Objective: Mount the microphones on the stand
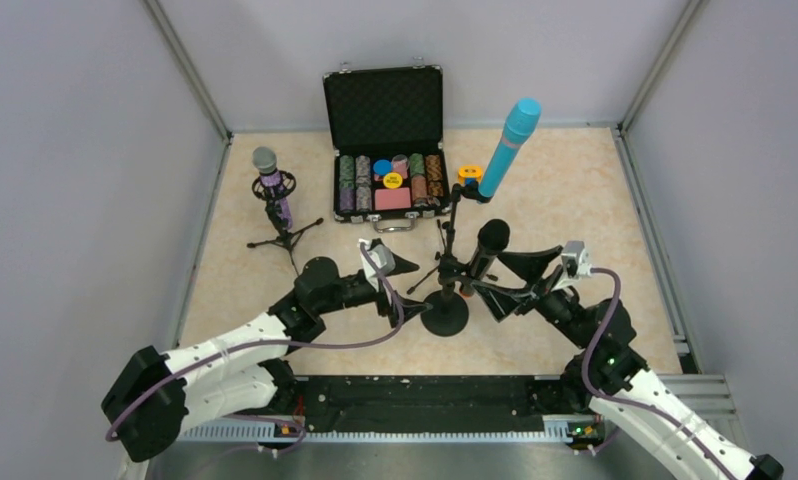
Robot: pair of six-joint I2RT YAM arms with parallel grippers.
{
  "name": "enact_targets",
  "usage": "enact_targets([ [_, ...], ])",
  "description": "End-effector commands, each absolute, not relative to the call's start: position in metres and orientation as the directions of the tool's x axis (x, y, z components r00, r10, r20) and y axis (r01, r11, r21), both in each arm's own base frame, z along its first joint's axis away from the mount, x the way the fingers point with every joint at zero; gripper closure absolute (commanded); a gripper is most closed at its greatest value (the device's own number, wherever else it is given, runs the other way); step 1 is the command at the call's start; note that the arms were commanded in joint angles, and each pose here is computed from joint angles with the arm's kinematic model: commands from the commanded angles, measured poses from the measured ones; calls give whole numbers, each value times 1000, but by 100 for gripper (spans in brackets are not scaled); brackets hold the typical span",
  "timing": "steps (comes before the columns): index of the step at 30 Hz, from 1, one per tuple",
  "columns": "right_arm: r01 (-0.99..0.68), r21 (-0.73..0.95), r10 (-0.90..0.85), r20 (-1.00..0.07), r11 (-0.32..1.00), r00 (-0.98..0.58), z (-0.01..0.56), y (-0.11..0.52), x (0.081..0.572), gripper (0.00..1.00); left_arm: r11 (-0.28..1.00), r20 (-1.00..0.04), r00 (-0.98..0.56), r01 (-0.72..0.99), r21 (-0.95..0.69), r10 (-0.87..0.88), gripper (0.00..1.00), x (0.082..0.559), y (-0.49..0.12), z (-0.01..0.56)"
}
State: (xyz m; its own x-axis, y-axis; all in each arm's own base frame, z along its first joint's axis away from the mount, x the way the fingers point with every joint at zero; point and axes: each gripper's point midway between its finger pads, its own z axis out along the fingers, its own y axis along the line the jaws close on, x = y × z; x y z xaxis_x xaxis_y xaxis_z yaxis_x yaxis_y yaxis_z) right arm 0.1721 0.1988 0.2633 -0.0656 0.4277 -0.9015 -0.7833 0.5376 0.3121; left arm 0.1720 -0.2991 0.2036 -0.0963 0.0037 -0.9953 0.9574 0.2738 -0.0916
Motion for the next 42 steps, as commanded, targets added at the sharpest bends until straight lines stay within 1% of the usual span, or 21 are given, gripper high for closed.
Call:
enact_targets([
  [1, -766, 377, 439, -888, 521, -138, 263, 198, 166, 1, 225, -998, -20, 974, -33, -60, 8, 170, -307, 211],
  [9, -759, 425, 415, -882, 493, -224, 246, 206, 164, 1, 194, -998, 29, 981, 17, -59, 8, 180, -322, 193],
  [15, -754, 449, 425, -870, 479, -248, 241, 208, 164, 1, 151, -991, 63, 988, 45, -118, 11, 180, -333, 199],
  [26, -754, 459, 446, -860, 470, -246, 247, 208, 165, 1, 40, -985, 40, 999, 34, -169, 25, 180, -356, 211],
  [31, -743, 458, 439, -865, 489, -244, 245, 206, 167, 6, 13, -977, 39, 999, 37, -208, 34, 182, -364, 214],
  [33, -742, 456, 438, -865, 491, -243, 245, 206, 167, 6, 5, -974, 40, 999, 40, -224, 40, 182, -366, 214],
  [36, -742, 448, 432, -871, 499, -235, 248, 205, 167, 6, -11, -970, 33, 999, 36, -242, 53, 181, -368, 215],
  [38, -742, 440, 425, -876, 506, -229, 249, 204, 167, 6, -22, -970, 23, 999, 29, -241, 65, 181, -370, 213],
  [42, -731, 430, 395, -888, 530, -236, 241, 202, 168, 6, -20, -972, 15, 1000, 21, -236, 94, 181, -369, 211],
])
